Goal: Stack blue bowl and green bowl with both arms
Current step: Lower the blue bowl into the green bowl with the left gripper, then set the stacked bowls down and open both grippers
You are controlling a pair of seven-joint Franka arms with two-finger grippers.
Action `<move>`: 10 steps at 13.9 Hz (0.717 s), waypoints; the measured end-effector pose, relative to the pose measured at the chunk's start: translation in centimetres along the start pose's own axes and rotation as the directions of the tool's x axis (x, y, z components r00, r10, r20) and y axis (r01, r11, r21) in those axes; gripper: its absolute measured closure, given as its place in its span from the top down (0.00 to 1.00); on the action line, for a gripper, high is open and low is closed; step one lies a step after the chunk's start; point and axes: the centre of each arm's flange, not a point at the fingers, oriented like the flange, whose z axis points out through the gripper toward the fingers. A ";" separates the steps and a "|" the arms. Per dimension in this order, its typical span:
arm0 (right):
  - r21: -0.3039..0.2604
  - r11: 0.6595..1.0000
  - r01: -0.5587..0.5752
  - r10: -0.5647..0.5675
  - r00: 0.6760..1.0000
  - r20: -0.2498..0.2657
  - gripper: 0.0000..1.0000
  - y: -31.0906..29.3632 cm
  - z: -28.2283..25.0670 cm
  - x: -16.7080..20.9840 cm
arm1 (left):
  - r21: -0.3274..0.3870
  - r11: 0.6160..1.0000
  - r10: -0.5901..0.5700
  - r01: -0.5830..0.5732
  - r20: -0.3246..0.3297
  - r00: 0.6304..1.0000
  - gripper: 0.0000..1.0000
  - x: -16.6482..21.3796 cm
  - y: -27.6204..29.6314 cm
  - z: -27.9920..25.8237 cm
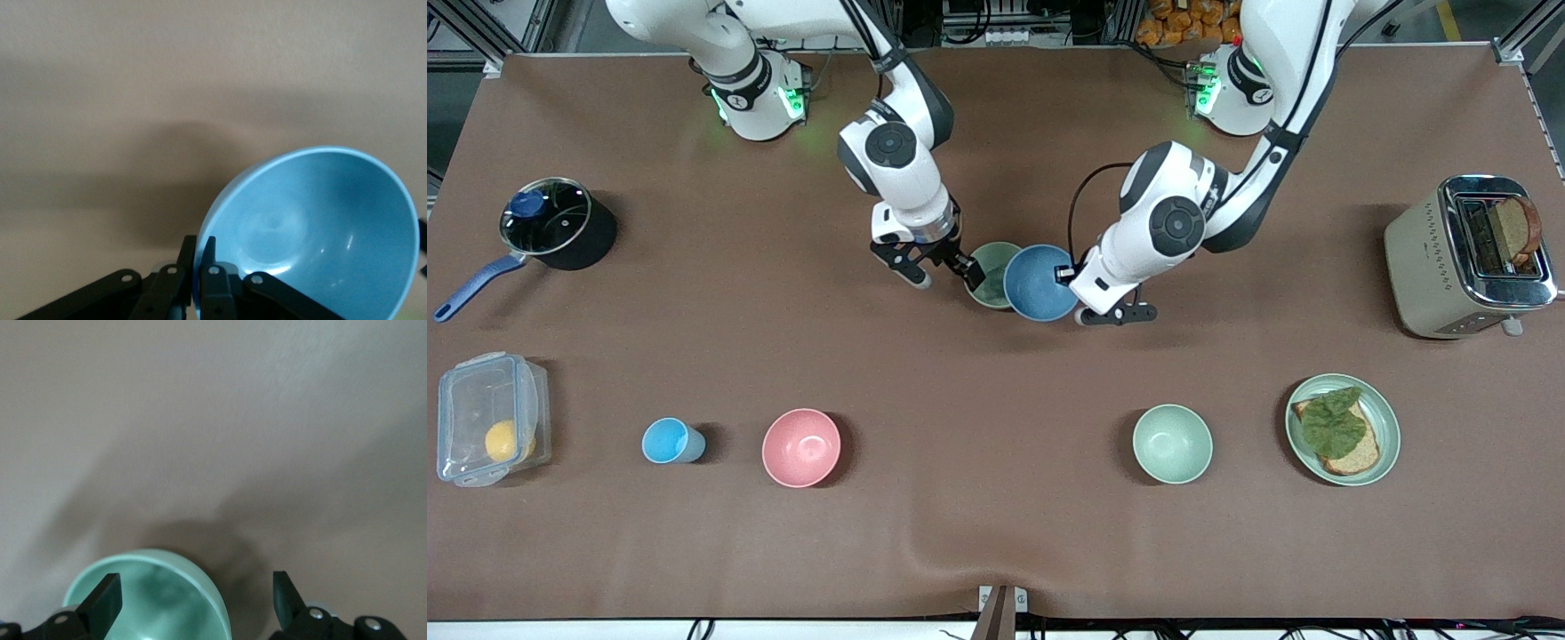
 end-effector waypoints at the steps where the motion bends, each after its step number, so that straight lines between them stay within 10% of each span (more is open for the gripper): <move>1: -0.004 1.000 -0.018 0.018 1.000 0.002 1.00 -0.1 -0.6 0.8 | 0.001 1.000 -0.003 0.003 0.003 1.000 0.06 -0.7 0.4 0.1; 10: -0.030 0.925 -0.379 0.380 0.917 0.124 1.00 1.9 1.5 6.7 | -0.014 1.000 -0.016 0.016 -0.014 1.000 0.06 -3.5 2.7 2.6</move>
